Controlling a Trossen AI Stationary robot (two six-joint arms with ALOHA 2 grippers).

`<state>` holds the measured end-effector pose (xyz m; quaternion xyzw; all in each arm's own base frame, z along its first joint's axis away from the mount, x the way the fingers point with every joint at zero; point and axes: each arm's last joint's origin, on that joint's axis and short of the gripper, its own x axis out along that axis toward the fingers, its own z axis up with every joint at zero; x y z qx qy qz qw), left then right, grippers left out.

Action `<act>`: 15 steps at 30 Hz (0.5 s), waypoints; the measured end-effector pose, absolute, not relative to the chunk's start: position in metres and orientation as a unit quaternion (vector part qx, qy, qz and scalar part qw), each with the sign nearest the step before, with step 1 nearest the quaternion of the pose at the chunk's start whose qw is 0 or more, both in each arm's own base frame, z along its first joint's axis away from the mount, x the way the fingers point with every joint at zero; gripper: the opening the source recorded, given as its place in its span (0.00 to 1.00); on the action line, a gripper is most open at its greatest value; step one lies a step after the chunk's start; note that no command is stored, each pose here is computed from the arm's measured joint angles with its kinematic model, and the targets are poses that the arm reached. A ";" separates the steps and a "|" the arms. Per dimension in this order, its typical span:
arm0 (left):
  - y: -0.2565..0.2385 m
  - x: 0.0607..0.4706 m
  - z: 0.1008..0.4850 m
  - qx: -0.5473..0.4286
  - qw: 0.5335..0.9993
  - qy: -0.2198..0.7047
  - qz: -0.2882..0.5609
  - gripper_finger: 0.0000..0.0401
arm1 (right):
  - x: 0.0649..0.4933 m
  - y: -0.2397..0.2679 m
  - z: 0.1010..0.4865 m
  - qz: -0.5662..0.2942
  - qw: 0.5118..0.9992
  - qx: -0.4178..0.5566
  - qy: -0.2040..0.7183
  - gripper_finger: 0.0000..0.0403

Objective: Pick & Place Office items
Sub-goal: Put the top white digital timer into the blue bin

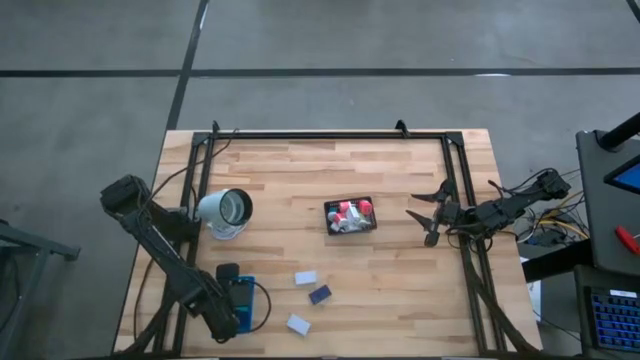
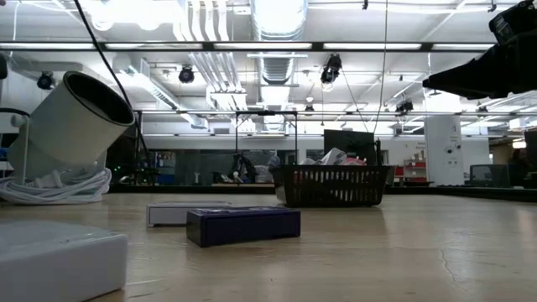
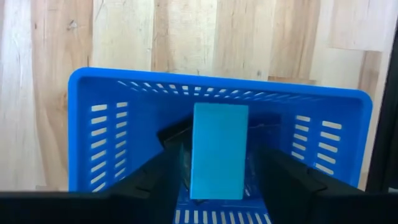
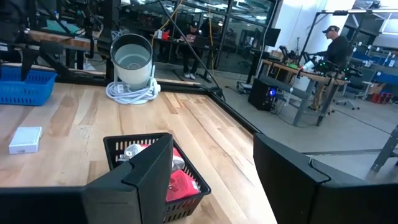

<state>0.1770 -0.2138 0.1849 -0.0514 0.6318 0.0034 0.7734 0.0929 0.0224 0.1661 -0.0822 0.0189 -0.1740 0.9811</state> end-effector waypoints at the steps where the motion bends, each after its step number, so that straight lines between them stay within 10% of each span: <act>1: -0.214 0.177 0.185 -0.053 0.774 0.631 0.002 0.50 | 0.093 0.022 0.166 -0.174 0.981 -0.082 0.019 0.54; 15: -0.215 0.178 0.187 -0.050 0.775 0.630 -0.006 0.54 | 0.093 0.022 0.166 -0.174 0.981 -0.082 0.019 0.54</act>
